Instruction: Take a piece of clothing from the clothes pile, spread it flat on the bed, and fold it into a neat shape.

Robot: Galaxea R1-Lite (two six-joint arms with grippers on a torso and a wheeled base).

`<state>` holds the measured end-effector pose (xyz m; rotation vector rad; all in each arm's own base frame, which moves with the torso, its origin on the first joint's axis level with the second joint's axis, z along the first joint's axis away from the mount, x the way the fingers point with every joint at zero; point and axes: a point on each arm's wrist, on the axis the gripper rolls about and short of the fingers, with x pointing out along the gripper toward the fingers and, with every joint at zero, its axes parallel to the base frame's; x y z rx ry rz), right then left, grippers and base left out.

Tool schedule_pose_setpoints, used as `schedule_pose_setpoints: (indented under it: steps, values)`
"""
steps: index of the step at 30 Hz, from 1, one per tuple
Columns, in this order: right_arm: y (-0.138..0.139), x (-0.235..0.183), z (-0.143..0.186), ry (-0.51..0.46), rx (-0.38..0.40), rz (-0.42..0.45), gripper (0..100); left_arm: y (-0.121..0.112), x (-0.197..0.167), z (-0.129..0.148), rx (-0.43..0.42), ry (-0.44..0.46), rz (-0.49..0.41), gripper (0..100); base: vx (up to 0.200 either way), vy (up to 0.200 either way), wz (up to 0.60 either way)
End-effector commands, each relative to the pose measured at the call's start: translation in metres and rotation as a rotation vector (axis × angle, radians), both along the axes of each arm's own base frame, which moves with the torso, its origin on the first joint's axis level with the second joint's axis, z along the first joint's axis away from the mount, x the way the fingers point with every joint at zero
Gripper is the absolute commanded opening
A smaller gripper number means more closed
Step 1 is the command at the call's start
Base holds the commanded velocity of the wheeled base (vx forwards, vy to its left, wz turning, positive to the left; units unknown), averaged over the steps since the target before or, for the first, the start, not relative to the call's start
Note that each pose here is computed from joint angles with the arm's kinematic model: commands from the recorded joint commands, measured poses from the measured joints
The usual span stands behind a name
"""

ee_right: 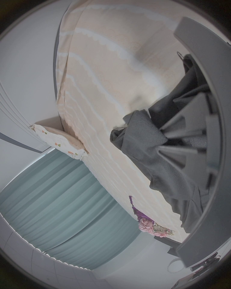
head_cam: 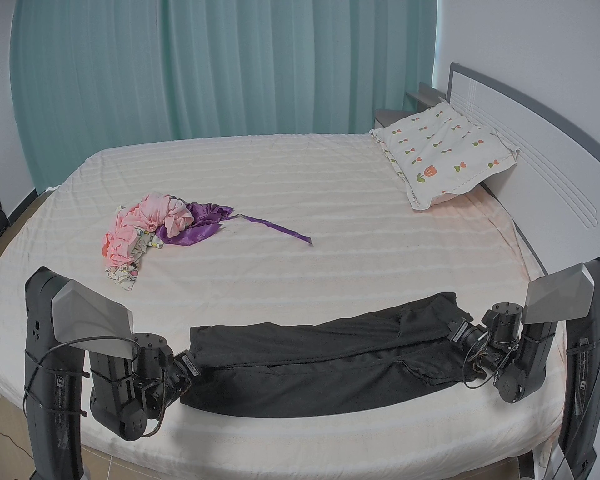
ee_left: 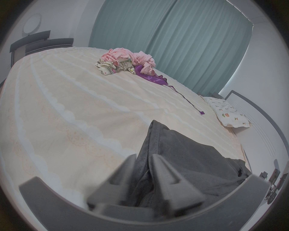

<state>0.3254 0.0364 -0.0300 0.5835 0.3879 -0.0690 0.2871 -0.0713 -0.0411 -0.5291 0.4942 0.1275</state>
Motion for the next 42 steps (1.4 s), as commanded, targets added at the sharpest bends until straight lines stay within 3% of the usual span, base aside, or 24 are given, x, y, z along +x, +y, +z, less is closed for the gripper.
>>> schedule_pose_setpoints:
  steps: [1, 5, 10, 14, 22, 25, 30, 32, 42]
  values:
    - [0.002, -0.004, -0.004, 0.015, -0.018, 0.013, 100, -0.001, -0.001, 0.001, 0.008, -0.01, -0.009, 100, 0.0, 0.0, 0.0]
    - [0.002, -0.002, 0.003, -0.011, -0.012, 0.011, 100, 0.0, -0.003, 0.006, 0.008, -0.02, -0.008, 100, 0.0, 0.0, 0.0]
    - [0.001, -0.002, 0.033, -0.087, -0.002, 0.008, 100, 0.004, -0.002, 0.045, -0.024, -0.14, 0.006, 100, 0.0, 0.0, 0.0]
    - [-0.005, -0.001, 0.046, -0.122, 0.0, -0.011, 100, 0.017, 0.003, 0.057, -0.031, -0.187, 0.053, 100, 0.0, 0.0, 0.0]
    - [-0.015, 0.005, 0.032, -0.086, 0.014, -0.02, 100, 0.022, 0.024, 0.045, -0.097, -0.198, 0.058, 100, 0.0, 0.0, 0.0]
    - [-0.015, 0.009, 0.026, -0.076, 0.026, -0.02, 100, 0.016, 0.038, 0.037, -0.172, -0.202, -0.04, 100, 0.0, 0.0, 0.0]
    - [-0.014, 0.009, 0.023, -0.064, 0.067, -0.004, 100, 0.014, 0.041, 0.034, -0.185, -0.188, -0.08, 100, 0.0, 0.0, 0.0]
    - [-0.017, 0.008, 0.024, -0.057, 0.119, 0.034, 100, 0.015, 0.045, 0.03, -0.188, -0.157, -0.09, 100, 0.0, 0.0, 0.0]
    - [-0.016, 0.008, 0.02, -0.042, 0.124, 0.041, 100, 0.018, 0.049, 0.019, -0.206, -0.118, -0.125, 100, 0.0, 0.0, 0.0]
